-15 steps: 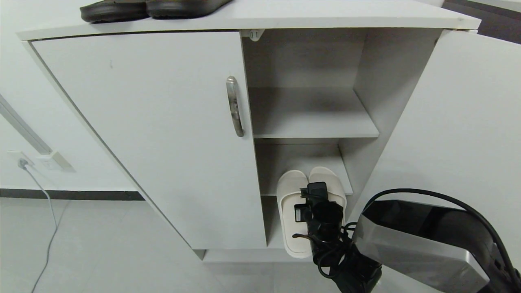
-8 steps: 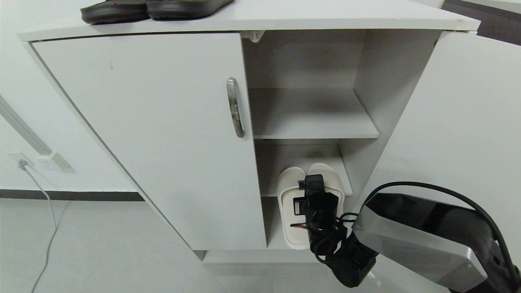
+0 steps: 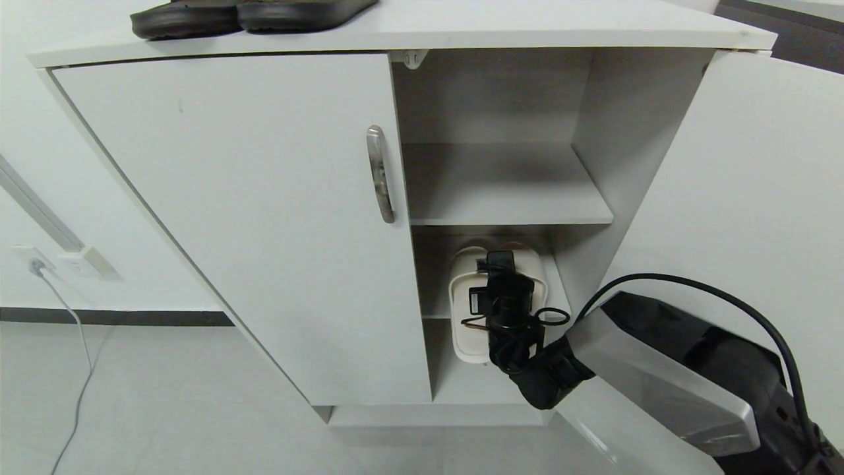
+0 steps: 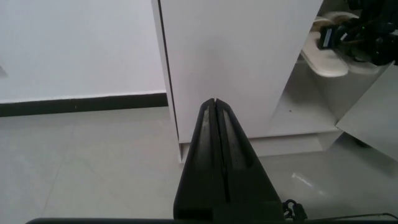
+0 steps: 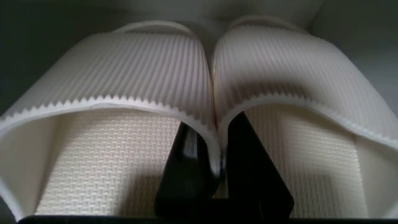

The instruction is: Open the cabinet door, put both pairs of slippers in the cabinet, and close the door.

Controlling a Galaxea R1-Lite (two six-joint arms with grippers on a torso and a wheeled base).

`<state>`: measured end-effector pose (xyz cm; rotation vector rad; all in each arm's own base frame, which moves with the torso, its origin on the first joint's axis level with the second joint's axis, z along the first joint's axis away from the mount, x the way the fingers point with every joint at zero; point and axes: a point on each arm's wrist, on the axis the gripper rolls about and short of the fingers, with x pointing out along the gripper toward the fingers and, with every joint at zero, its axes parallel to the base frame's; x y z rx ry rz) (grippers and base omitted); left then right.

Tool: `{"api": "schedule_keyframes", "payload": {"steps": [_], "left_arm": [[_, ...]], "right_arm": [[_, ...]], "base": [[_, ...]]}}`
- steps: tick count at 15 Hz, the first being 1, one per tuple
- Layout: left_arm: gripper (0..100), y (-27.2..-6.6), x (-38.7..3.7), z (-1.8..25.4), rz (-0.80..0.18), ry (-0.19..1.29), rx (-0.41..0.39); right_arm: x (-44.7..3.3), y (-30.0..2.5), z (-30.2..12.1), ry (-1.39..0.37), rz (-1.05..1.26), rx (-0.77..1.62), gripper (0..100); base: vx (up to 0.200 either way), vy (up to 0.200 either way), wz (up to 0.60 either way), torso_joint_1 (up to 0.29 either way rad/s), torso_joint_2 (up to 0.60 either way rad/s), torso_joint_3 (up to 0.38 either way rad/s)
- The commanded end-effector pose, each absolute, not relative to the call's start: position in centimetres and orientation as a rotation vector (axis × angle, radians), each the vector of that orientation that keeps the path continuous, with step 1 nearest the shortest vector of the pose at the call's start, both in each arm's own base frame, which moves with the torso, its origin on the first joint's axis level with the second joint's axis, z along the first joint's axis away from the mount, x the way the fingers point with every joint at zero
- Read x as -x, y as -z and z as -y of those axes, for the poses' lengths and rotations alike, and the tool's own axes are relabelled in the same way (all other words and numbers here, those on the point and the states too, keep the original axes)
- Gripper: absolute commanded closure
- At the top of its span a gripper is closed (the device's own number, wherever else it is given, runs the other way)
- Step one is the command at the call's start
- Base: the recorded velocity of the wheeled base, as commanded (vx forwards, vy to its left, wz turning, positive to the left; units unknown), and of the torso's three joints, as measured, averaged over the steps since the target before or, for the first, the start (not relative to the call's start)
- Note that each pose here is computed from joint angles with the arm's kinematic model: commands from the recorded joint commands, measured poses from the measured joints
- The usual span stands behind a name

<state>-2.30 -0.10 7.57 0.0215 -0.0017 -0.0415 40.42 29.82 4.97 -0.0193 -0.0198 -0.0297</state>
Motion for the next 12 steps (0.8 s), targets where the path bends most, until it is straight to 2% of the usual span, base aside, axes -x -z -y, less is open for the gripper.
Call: {"api": "schedule_keyframes", "payload": {"steps": [1, 7, 12], "left_arm": [[100, -7.6, 2.3, 0.1, 0.000, 0.041, -0.021], [100, -7.6, 2.3, 0.1, 0.000, 0.041, -0.021], [100, -7.6, 2.3, 0.1, 0.000, 0.040, -0.023]], "right_arm": [[-42.0, -4.9, -29.7, 0.050, 0.030, 0.011, 100], [-45.9, -6.5, -29.1, 0.050, 0.043, -0.003, 100], [-46.6, -6.5, -29.4, 0.034, 0.013, -0.021, 100]], "base": [[0.000, 0.000, 0.00, 0.000, 0.00, 0.000], [0.000, 0.000, 0.00, 0.000, 0.00, 0.000], [0.000, 0.000, 0.00, 0.000, 0.00, 0.000]]}}
